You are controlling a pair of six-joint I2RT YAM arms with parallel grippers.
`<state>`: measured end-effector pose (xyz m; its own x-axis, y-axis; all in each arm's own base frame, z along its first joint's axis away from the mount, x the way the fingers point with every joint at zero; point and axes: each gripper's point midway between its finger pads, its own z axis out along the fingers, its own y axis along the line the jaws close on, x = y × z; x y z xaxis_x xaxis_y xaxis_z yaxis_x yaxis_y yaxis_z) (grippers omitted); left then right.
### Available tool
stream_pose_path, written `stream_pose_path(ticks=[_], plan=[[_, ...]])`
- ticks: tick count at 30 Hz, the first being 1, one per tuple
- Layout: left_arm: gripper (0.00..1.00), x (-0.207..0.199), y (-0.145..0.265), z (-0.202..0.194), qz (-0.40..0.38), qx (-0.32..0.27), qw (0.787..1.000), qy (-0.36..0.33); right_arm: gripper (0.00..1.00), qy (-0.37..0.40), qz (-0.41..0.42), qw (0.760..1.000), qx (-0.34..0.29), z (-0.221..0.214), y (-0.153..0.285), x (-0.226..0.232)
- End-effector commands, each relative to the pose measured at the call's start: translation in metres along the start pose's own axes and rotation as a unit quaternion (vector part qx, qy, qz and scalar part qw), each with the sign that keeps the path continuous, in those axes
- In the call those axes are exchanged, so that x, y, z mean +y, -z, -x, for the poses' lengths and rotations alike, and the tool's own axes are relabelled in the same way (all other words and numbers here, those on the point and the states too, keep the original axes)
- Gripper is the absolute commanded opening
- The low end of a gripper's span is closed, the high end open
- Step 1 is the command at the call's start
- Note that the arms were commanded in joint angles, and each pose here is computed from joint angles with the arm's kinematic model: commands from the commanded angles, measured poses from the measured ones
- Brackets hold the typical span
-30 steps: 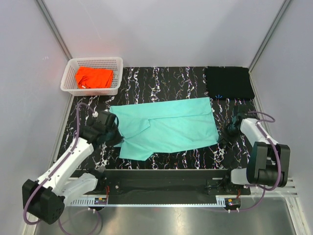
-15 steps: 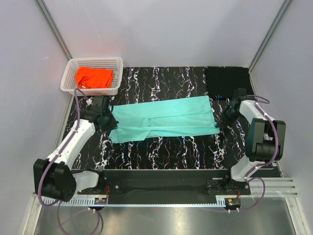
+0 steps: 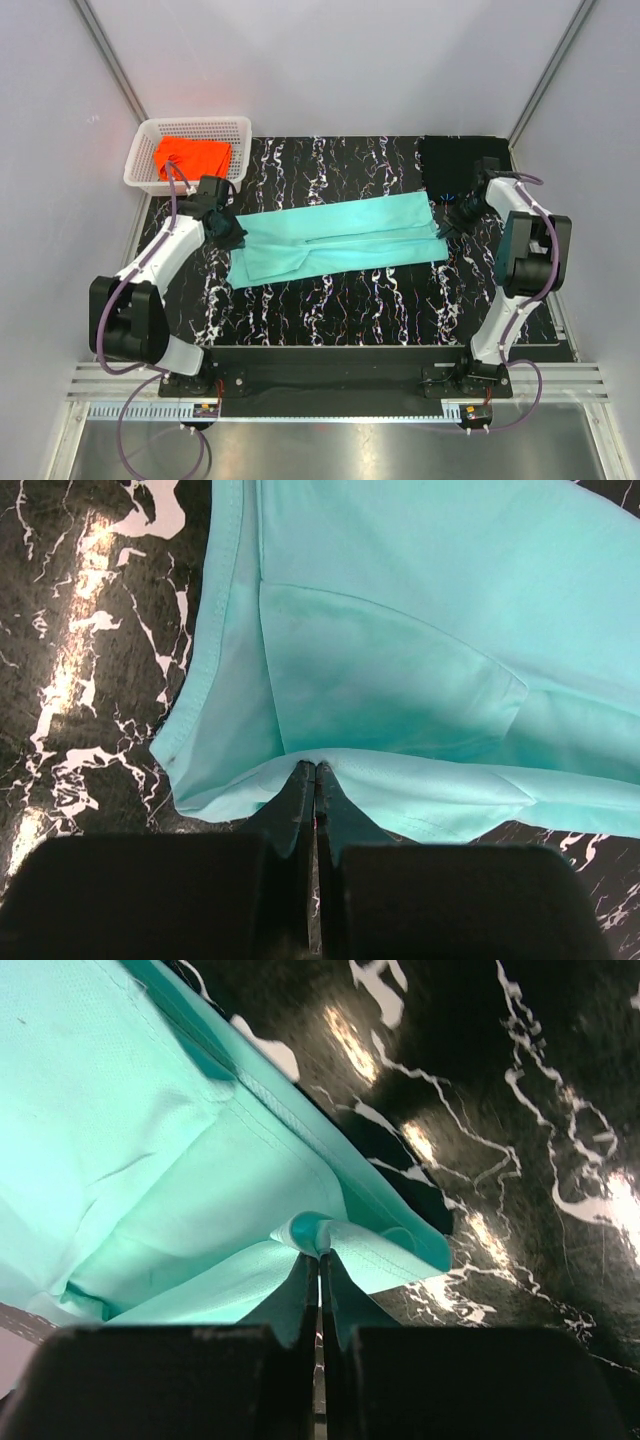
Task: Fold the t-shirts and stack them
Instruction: Fold the tshirt
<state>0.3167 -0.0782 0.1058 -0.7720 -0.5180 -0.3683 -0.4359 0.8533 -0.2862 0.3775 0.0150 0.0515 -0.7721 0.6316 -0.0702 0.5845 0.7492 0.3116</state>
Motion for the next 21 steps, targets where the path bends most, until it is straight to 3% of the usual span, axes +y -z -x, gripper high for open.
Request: stream_pose_path(ticks=[1, 21], plan=[[0.00, -0.015, 0.002, 0.025, -0.022, -0.026, 0.999, -0.006, 0.00, 0.015, 0.011, 1.000, 0.008, 0.008, 0.003, 0.013], [0.00, 0.000, -0.026, 0.037, 0.009, -0.004, 1.000, 0.008, 0.00, 0.023, 0.010, 0.999, 0.029, 0.021, -0.016, 0.036]])
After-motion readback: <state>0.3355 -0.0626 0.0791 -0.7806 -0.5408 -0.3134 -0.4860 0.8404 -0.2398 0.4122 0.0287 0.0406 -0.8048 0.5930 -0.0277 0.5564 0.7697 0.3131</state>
